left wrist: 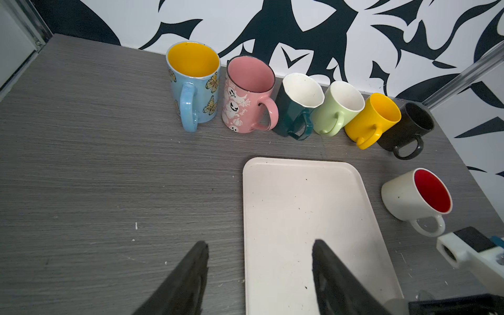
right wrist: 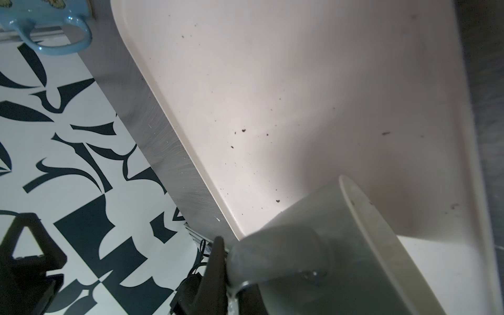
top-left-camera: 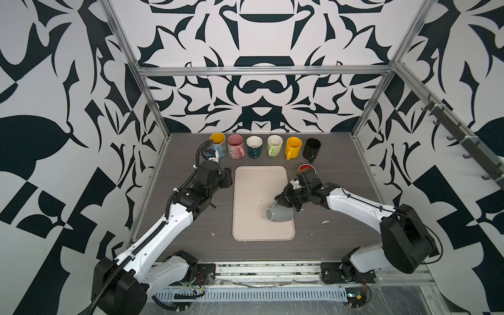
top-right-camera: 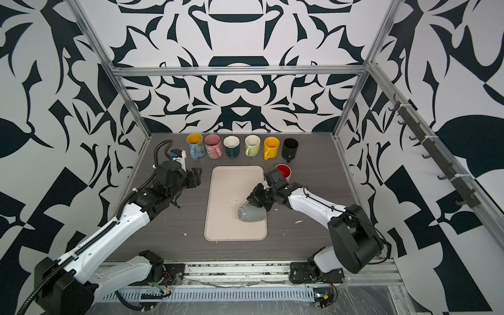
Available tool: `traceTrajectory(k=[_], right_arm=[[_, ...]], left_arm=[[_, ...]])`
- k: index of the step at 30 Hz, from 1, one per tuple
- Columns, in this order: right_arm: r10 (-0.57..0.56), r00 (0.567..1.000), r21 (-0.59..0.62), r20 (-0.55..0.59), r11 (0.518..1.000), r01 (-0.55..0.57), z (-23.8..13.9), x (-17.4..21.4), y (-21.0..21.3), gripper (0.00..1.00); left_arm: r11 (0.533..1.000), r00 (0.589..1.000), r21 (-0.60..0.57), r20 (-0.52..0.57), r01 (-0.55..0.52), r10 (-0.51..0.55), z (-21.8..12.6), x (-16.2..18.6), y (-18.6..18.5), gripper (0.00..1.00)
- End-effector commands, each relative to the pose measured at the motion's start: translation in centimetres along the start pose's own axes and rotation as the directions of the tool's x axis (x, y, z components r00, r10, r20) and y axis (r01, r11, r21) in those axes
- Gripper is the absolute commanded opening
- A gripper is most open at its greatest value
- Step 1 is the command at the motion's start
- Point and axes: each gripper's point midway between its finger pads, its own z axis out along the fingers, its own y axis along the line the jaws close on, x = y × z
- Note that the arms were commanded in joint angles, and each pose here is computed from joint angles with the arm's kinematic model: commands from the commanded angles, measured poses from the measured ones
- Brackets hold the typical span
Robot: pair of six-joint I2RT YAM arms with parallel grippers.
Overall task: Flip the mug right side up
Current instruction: 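Grasp the grey mug with the right gripper and lift it, then rotate the grey mug upright and hand it to the left gripper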
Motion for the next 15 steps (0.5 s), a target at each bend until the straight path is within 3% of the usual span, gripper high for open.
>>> traceTrajectory(k=[1, 9, 15], right_arm=[[-0.187, 0.979, -0.077, 0.078, 0.978, 0.193, -1.9, -0.2, 4.5, 0.0], [-0.3, 0.943, -0.058, 0.146, 0.949, 0.31, -2.0, 0.0, 5.0, 0.0], [-0.439, 0.874, -0.019, 0.207, 0.891, 0.453, -2.3, 0.5, 6.3, 0.0]], left_arm=[[0.999, 1.0, 0.027, 0.022, 0.022, -0.022, -0.3, -1.5, -0.8, 0.63], [0.998, 0.999, 0.052, 0.01, 0.03, -0.031, 0.2, -1.9, -1.6, 0.63], [0.996, 1.0, 0.083, 0.002, 0.028, -0.028, 0.4, -2.5, -2.5, 0.62]])
